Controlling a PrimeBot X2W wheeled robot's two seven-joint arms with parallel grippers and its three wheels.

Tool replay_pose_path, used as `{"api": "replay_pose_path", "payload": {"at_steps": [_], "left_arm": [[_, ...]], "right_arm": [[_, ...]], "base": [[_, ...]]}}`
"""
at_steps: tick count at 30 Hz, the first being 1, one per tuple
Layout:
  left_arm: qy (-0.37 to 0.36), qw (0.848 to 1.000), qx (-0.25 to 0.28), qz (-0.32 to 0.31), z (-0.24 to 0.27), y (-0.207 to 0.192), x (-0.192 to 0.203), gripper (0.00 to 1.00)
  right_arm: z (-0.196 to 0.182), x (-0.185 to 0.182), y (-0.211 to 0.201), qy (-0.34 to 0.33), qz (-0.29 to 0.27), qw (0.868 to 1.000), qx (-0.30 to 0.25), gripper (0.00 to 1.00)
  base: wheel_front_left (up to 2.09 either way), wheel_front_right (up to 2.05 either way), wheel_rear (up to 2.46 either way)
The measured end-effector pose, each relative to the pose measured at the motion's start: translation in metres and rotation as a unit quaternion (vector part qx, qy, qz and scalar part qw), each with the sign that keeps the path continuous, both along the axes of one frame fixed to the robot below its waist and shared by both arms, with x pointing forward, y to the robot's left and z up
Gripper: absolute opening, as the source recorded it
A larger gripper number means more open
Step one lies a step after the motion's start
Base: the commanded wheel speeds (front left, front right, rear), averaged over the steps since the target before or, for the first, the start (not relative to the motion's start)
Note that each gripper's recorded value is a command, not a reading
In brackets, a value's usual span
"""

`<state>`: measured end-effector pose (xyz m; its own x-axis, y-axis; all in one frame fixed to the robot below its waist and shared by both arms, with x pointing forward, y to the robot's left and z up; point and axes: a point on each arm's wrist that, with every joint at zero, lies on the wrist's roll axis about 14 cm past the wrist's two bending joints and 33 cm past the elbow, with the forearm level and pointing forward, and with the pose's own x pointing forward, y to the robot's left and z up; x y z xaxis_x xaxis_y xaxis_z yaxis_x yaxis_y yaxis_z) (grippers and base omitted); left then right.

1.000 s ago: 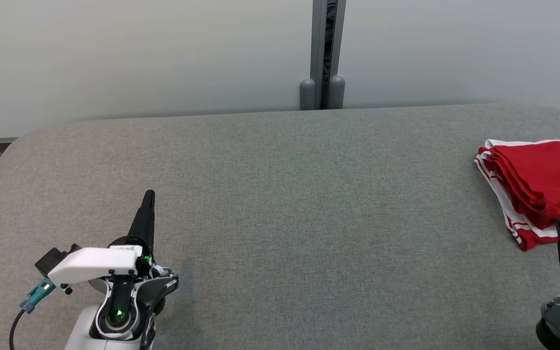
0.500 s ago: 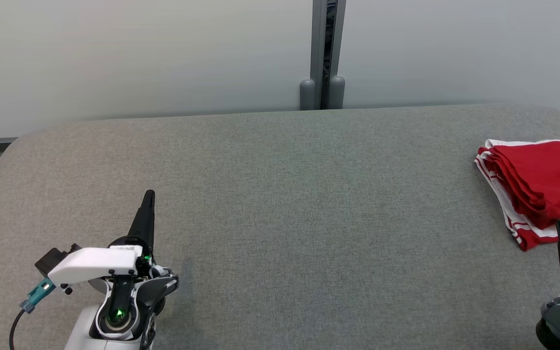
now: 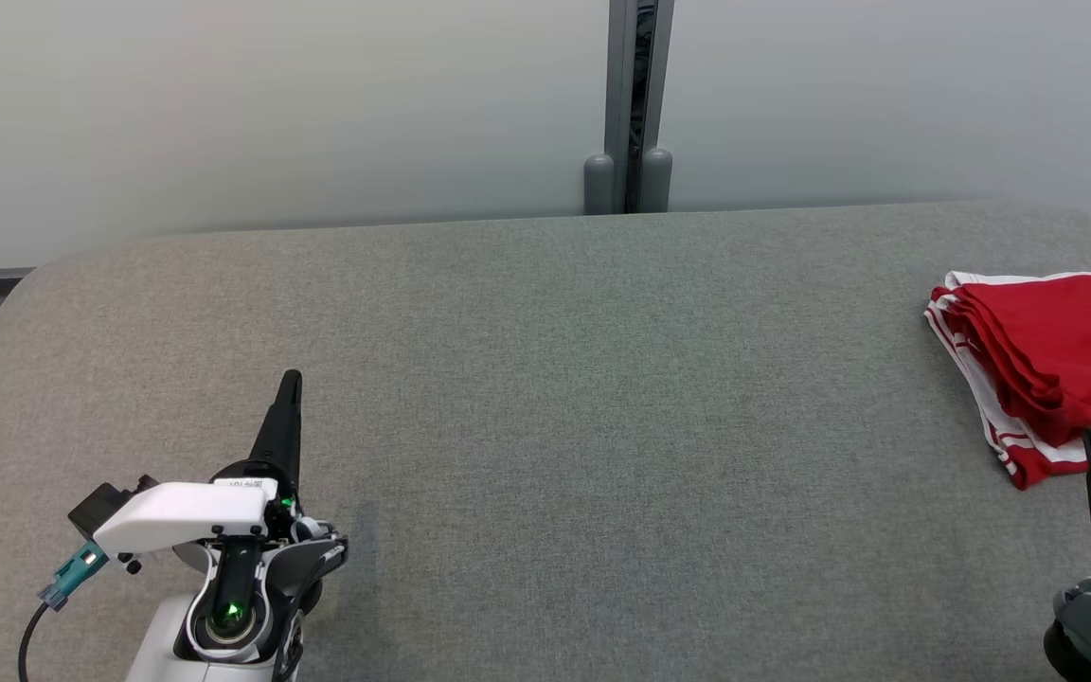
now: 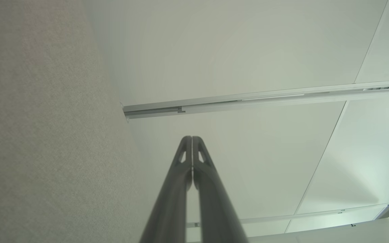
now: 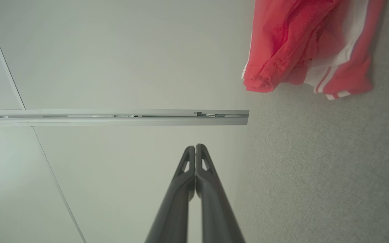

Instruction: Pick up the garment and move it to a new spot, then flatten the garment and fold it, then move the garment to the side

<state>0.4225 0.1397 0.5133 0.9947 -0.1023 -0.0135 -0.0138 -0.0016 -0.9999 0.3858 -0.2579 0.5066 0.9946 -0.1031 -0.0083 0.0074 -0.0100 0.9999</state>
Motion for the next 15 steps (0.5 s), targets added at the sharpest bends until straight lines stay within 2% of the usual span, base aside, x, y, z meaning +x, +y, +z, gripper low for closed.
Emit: {"api": "replay_pose_path", "payload": {"at_steps": [15], "left_arm": [[0.0, 1.0, 0.0, 0.0, 0.0, -0.0001, 0.0, 0.0]], "right_arm": [[0.0008, 0.0006, 0.0002, -0.001, 0.0, 1.0, 0.0, 0.0]], "base": [[0.0, 0.0, 0.0]]}}
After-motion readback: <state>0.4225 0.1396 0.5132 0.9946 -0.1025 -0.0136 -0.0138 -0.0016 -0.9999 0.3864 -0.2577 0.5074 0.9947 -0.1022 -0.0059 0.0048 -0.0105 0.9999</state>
